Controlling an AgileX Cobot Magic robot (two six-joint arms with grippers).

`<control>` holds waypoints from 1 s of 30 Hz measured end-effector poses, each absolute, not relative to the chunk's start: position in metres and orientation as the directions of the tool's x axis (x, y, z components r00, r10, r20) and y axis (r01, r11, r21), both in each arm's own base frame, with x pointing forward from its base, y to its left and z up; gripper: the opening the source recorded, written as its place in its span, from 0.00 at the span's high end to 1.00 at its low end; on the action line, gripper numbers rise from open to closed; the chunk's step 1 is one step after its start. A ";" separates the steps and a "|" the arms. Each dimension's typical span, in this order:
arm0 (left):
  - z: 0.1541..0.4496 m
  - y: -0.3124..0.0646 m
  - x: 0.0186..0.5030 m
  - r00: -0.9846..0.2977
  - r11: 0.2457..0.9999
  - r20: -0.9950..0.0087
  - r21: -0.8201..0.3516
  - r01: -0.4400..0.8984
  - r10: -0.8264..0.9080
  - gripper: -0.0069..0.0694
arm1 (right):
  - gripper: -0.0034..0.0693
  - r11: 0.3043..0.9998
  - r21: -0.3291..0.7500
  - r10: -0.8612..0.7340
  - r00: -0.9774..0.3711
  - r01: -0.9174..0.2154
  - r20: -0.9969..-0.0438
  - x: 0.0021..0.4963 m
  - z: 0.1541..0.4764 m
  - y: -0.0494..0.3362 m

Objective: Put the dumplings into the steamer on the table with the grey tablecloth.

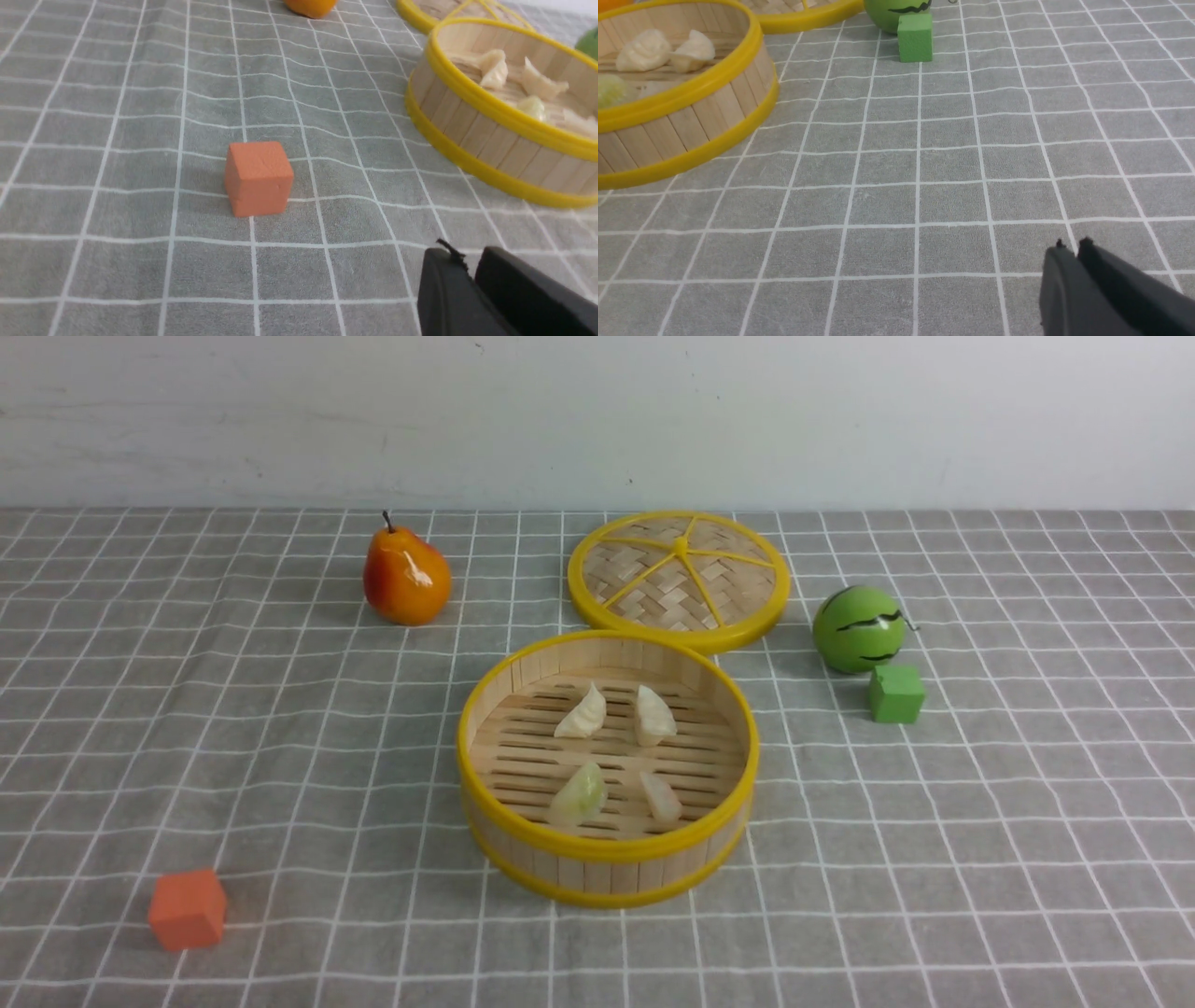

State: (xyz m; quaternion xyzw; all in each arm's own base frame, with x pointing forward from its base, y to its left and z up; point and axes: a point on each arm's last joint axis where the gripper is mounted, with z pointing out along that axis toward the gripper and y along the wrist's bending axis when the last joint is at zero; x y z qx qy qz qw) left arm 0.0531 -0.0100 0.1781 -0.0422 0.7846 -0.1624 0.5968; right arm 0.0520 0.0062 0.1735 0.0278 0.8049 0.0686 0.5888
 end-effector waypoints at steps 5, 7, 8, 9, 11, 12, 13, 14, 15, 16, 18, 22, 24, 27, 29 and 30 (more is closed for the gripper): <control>0.180 -0.006 0.055 -0.216 0.967 -0.950 -0.245 0.065 -0.227 0.93 | 0.90 0.989 0.143 0.126 -0.305 -0.036 -0.944 0.052 0.174 0.006; 0.179 -0.006 0.054 -0.230 0.970 -0.948 -0.238 0.057 -0.219 0.93 | 0.90 0.989 0.142 0.125 -0.305 -0.036 -0.944 0.052 0.174 0.006; 0.177 -0.006 0.054 -0.247 0.972 -0.946 -0.231 0.054 -0.211 0.93 | 0.90 0.989 0.142 0.125 -0.305 -0.036 -0.944 0.052 0.174 0.006; 0.176 -0.006 0.054 -0.263 0.971 -0.941 -0.234 0.052 -0.212 0.93 | 0.90 0.989 0.142 0.125 -0.305 -0.036 -0.944 0.052 0.174 0.006; 0.172 -0.006 0.053 -0.306 0.974 -0.931 -0.223 0.046 -0.199 0.93 | 0.89 0.989 0.142 0.125 -0.305 -0.036 -0.944 0.052 0.174 0.006; 0.170 -0.006 0.052 -0.314 0.976 -0.930 -0.216 0.038 -0.193 0.93 | 0.89 0.989 0.142 0.125 -0.305 -0.036 -0.944 0.052 0.174 0.006; 0.170 -0.006 0.052 -0.318 0.976 -0.930 -0.211 0.047 -0.185 0.93 | 0.89 0.989 0.142 0.125 -0.305 -0.036 -0.944 0.052 0.174 0.006; 0.169 -0.006 0.052 -0.326 0.981 -0.932 -0.186 0.054 -0.159 0.93 | 0.89 0.989 0.142 0.125 -0.305 -0.036 -0.944 0.052 0.174 0.006; 0.169 -0.006 0.052 -0.326 0.982 -0.933 -0.178 0.057 -0.150 0.93 | 0.88 0.989 0.142 0.125 -0.305 -0.036 -0.944 0.052 0.174 0.006; 0.169 -0.006 0.052 -0.325 0.985 -0.936 -0.162 0.063 -0.133 0.93 | 0.88 0.989 0.142 0.125 -0.305 -0.036 -0.944 0.052 0.174 0.006; 0.169 -0.006 0.052 -0.324 0.987 -0.939 -0.146 0.065 -0.117 0.93 | 0.88 0.989 0.142 0.125 -0.305 -0.036 -0.944 0.052 0.174 0.006; 0.169 -0.006 0.052 -0.324 0.988 -0.941 -0.133 0.073 -0.102 0.93 | 0.87 0.989 0.141 0.124 -0.305 -0.036 -0.944 0.052 0.174 0.006; 0.169 -0.007 0.052 -0.322 0.990 -0.943 -0.116 0.081 -0.084 0.93 | 0.87 0.989 0.142 0.125 -0.305 -0.036 -0.944 0.052 0.174 0.006; 0.169 -0.007 0.052 -0.322 0.990 -0.944 -0.104 0.091 -0.070 0.93 | 0.86 0.989 0.141 0.124 -0.305 -0.036 -0.944 0.052 0.174 0.006; 0.169 -0.007 0.052 -0.321 0.990 -0.945 -0.101 0.094 -0.066 0.93 | 0.85 0.990 0.136 0.119 -0.305 -0.037 -0.945 0.052 0.174 0.006; 0.169 -0.007 0.052 -0.321 0.991 -0.945 -0.099 0.094 -0.064 0.93 | 0.85 0.990 0.136 0.118 -0.305 -0.038 -0.945 0.052 0.174 0.006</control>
